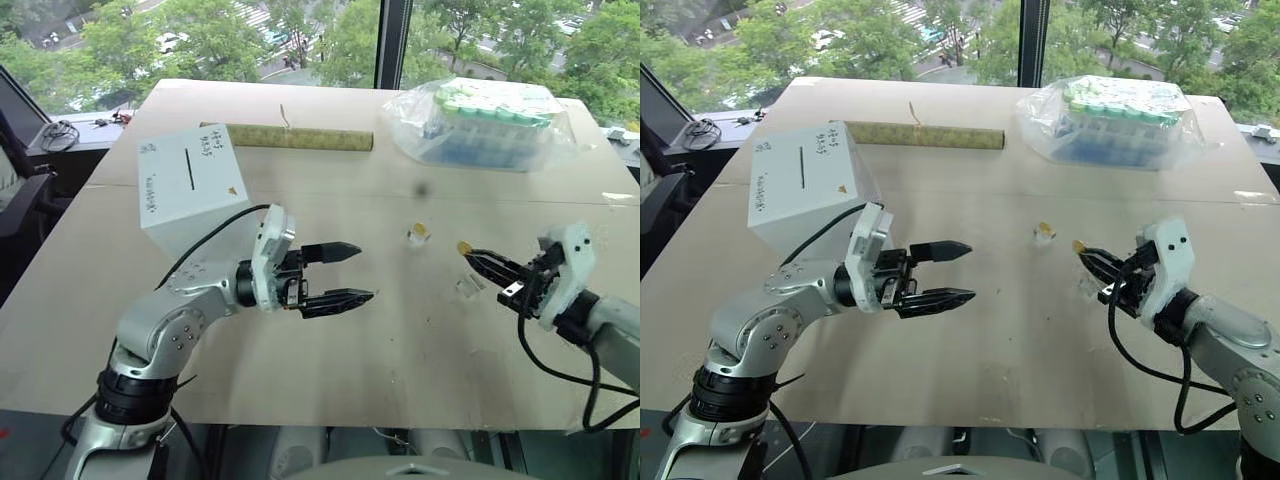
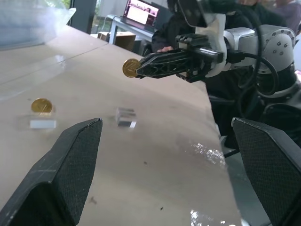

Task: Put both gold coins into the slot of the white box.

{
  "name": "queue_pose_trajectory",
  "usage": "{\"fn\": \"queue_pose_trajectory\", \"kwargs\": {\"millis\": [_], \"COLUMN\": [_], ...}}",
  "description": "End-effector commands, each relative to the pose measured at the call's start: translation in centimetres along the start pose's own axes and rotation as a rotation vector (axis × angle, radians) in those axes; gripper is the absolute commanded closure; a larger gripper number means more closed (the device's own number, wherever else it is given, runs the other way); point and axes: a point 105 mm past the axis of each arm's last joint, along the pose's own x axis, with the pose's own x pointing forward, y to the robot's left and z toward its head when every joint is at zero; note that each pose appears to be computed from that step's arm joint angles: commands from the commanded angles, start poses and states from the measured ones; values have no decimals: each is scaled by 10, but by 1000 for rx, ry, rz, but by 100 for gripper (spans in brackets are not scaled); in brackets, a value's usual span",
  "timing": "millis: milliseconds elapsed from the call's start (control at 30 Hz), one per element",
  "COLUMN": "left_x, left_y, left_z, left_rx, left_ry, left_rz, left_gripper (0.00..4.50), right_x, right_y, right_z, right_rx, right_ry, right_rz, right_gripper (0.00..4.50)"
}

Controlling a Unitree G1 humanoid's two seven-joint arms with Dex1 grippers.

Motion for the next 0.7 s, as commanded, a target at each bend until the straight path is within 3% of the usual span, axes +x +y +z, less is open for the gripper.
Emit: {"fn": "queue_pose_trajectory", "kwargs": {"millis": [33,100,400,500,567,700], "left_x": [3,5,9,10,11,14], "left_y": [-5,-3,-3,-5,-6,-9], "left_z": [17,23,29,26,25,23], "left_rx": [-1,-8,-3,-4,4,21], "left_ry": [-49,-58,-34,-29,-23,-10], "left_rz": [-43,-50,-126,-157,-164,-184], "left_gripper": [54,116,116,200,287,287], "right_x": [1,2,7,10,11,13], "right_y": [28,37,56,60,62,66], "right_z": [17,19,27,29,29,30], "right_rx": [-85,-126,-227,-245,-248,-254], "right_ry": [-24,1,36,31,26,20], "right_rz": [156,224,384,410,423,441], "right_gripper": [450,450,450,450,450,450]}}
